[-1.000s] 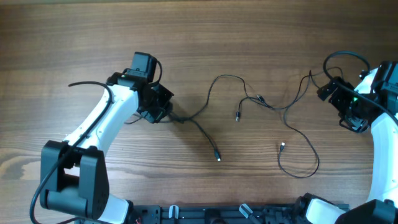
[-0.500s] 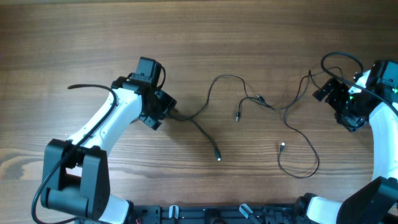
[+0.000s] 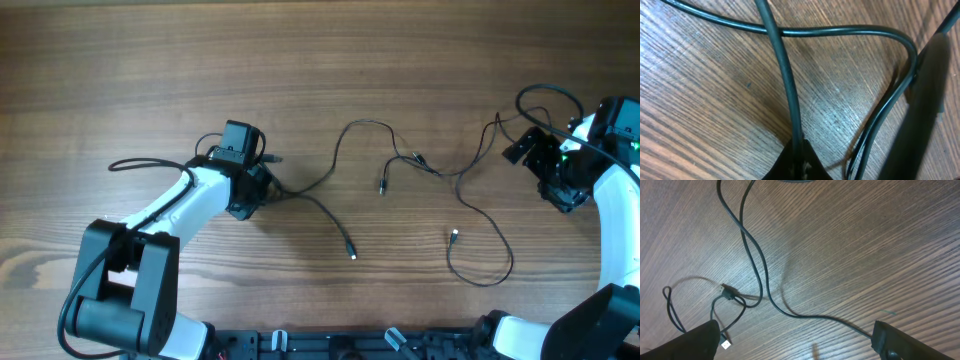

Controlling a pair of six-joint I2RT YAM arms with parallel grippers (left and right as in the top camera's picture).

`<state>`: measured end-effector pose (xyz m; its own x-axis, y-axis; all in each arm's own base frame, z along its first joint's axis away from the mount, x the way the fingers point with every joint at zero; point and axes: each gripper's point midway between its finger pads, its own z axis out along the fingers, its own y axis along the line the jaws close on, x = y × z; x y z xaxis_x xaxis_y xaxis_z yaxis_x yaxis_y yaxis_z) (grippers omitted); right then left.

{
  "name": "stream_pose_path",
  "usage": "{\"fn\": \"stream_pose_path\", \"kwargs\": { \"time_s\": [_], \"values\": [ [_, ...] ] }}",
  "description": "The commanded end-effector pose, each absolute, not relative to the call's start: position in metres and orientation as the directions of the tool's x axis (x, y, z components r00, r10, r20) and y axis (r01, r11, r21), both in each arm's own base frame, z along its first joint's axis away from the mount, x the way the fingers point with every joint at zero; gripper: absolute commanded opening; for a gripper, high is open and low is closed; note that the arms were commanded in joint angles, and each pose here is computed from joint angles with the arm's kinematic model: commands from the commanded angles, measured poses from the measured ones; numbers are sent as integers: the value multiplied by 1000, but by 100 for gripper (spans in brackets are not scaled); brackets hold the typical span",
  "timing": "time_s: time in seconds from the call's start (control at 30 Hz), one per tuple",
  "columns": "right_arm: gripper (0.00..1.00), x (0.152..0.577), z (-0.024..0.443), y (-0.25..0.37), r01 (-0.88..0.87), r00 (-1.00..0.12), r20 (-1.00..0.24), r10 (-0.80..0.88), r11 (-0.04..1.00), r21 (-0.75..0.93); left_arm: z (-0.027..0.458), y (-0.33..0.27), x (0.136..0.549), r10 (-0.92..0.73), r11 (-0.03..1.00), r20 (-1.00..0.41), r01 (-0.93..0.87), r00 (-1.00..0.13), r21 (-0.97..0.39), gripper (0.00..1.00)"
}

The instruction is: Untangle cables

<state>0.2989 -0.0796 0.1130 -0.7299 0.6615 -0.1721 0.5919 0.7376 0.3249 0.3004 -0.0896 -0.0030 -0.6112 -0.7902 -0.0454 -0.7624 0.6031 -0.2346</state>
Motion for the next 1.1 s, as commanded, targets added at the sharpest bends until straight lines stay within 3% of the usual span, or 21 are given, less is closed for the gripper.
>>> {"fn": "stream_pose_path", "kwargs": {
  "time_s": [0.0, 0.23, 0.37, 0.47, 0.63, 0.73, 0.97, 1.07],
  "values": [
    [100, 298, 107, -76, 596, -735, -145, 662, 733, 328, 22, -94, 313, -737, 665, -91, -695, -670, -272, 4],
    [100, 297, 107, -75, 597, -735, -142, 663, 732, 328, 165, -100, 331, -681, 707, -249, -529, -689, -469, 4],
    [100, 297, 107, -75, 598, -736, -140, 663, 732, 327, 226, -86, 347, -679, 717, -427, -414, -597, -561, 4],
    [100, 294, 106, -74, 600, -737, -131, 663, 731, 324, 261, -52, 372, -689, 721, -555, -361, -465, -592, 4],
    [100, 290, 105, -73, 607, -739, -111, 665, 728, 318, 318, 25, 409, -768, 637, -615, -305, -177, -708, 4],
    [100, 288, 105, -72, 610, -740, -101, 665, 727, 315, 345, 87, 420, -724, 658, -690, -297, 2, -692, 4],
    [100, 286, 104, -70, 612, -741, -92, 665, 725, 314, 308, 215, 464, -669, 607, -704, -372, 237, -702, 4],
    [100, 292, 107, -66, 596, -744, -96, 662, 721, 355, 244, 275, 492, -701, 516, -659, -445, 272, -732, 4]
  ]
}}
